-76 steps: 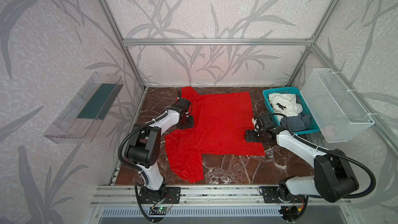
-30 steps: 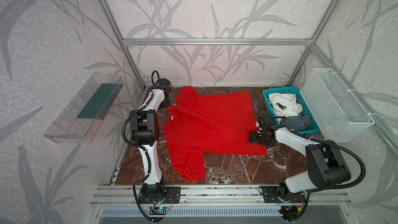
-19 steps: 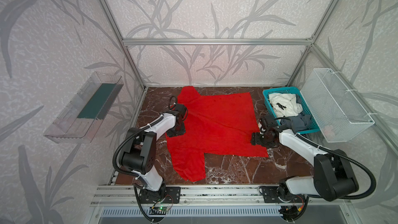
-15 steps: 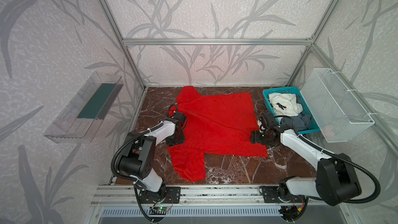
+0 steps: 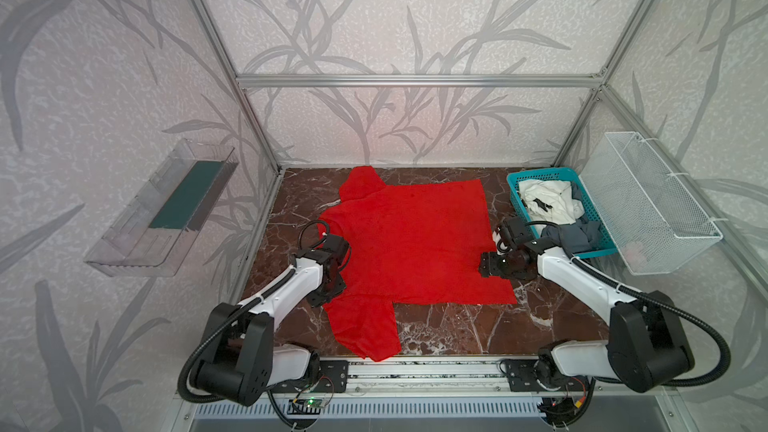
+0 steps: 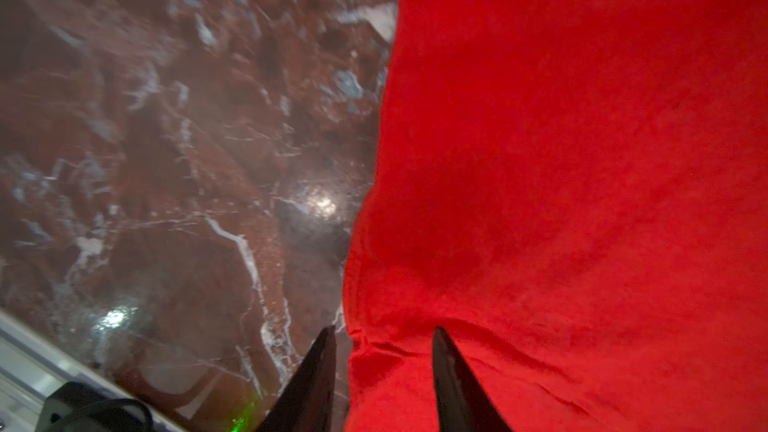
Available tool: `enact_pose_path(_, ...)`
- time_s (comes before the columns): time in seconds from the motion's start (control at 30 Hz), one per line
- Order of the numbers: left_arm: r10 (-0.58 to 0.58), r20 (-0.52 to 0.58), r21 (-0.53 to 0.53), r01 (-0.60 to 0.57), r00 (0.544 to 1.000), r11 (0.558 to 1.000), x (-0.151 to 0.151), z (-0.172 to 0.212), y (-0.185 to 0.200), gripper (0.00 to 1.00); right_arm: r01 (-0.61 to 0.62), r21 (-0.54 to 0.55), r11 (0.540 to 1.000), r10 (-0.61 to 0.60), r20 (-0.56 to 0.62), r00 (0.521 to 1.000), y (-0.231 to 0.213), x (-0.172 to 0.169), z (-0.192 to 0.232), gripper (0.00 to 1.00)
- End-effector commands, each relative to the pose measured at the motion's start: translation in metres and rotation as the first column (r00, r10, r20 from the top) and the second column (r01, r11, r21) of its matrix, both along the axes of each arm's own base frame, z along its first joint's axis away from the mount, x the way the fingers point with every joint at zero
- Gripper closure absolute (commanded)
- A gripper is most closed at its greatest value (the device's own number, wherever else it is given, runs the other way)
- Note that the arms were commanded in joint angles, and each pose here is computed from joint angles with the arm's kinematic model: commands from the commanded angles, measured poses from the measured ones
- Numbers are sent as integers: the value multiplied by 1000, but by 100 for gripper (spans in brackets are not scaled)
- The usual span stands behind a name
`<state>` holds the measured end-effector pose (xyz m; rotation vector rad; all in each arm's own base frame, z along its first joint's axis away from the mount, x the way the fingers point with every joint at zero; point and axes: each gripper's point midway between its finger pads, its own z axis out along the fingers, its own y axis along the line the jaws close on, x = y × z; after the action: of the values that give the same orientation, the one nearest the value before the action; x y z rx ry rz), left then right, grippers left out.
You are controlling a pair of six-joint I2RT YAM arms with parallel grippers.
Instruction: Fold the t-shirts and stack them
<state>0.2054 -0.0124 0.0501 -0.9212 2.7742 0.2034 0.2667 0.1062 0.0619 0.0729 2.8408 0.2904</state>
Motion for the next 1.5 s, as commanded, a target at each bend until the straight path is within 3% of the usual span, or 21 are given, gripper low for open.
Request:
enact_pose_path(0.0,-54,92,-39,58,994,998,13,28,-9,60,-39,11,999,39,8,999,10,0,3,18)
enact_pose_path(0.07,-139,126,-148,157,982,976,16,31,-35,60,-71,17,997,71,21,997,19,-1,7,18)
enact_pose_path(0.2,-196,150,-203,225,969,953,23,27,-53,58,-109,33,993,107,67,992,36,8,10,18)
enact_pose_path(0.27,-229,207,-174,266,951,948,47,34,-57,58,-117,45,992,114,68,991,42,17,8,18)
enact_pose_path(0.4,-248,219,-5,255,944,967,98,44,-39,58,-110,14,994,109,29,994,46,32,-1,18)
enact_pose_path(0.6,-269,128,-48,277,955,960,144,4,-45,58,-60,-18,998,60,-25,998,42,34,-27,18)
enact_pose_path(0.83,-233,23,-118,234,972,965,115,-44,-49,58,-26,-35,999,23,-99,995,30,3,-52,19)
enact_pose_path(1.07,-199,-150,-171,173,968,970,39,-62,-41,58,-23,-37,999,16,-182,983,25,-38,-59,25)
enact_pose_path(1.2,-186,-177,-209,147,967,967,11,-52,-41,58,1,-54,999,-12,-202,979,13,-62,-54,25)
enact_pose_path(1.27,-206,-135,-226,172,969,959,15,-37,-44,58,8,-57,998,-20,-199,980,7,-71,-47,25)
enact_pose_path(1.37,-329,23,-248,324,944,913,48,6,-59,58,-7,-68,998,-3,-146,989,5,-64,-19,24)
enact_pose_path(1.47,-407,166,-140,431,898,892,101,60,-57,58,-44,-80,996,43,-7,999,12,-28,22,24)
